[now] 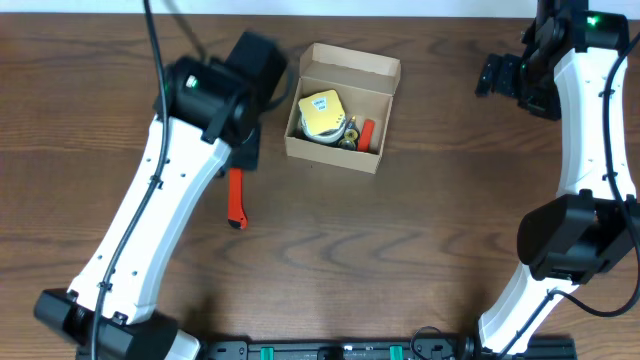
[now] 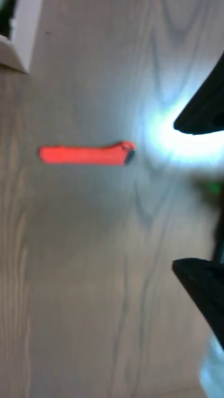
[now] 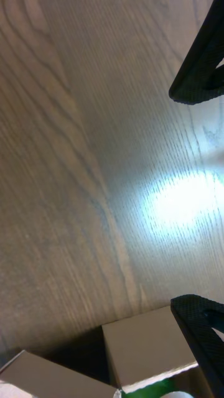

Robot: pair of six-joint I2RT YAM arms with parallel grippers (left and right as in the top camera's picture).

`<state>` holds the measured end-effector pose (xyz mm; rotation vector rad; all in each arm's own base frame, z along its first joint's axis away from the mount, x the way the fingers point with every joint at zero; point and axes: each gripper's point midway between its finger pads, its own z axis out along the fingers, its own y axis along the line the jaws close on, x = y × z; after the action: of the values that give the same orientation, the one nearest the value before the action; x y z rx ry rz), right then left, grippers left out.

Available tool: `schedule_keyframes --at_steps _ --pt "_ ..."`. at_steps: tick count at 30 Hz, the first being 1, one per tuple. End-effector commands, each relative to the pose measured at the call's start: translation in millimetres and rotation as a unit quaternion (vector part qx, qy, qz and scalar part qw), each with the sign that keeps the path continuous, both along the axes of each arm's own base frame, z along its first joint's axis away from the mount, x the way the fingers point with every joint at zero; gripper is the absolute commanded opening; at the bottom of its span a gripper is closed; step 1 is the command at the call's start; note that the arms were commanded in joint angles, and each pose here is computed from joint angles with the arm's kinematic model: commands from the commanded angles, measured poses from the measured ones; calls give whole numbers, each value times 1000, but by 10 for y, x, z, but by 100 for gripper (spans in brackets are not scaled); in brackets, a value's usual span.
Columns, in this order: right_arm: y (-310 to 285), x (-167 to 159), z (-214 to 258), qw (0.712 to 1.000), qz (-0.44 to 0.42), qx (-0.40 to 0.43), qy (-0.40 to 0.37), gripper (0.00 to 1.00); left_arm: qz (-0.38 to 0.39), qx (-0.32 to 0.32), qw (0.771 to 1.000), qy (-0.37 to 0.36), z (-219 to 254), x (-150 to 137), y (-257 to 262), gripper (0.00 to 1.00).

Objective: Pack container
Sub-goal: 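Move the left gripper to the long red utility knife, then grasp the long red utility knife with the left gripper and lift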

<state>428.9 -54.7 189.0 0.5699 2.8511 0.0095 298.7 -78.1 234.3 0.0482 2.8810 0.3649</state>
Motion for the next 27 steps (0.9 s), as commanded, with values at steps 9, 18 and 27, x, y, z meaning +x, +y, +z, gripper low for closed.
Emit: schedule_keyframes --at_steps 9,18,27 --pt "25 13 -29 1000 -5 10 1 99 11 -85 990 114 -1457 -121 -208 85" --pt "25 15 -29 1000 -5 10 1 99 27 -151 974 165 -1836 -11 -38 83" --pt "23 26 -26 1000 -5 9 -2 99 21 -179 967 181 -2056 80 28 82"
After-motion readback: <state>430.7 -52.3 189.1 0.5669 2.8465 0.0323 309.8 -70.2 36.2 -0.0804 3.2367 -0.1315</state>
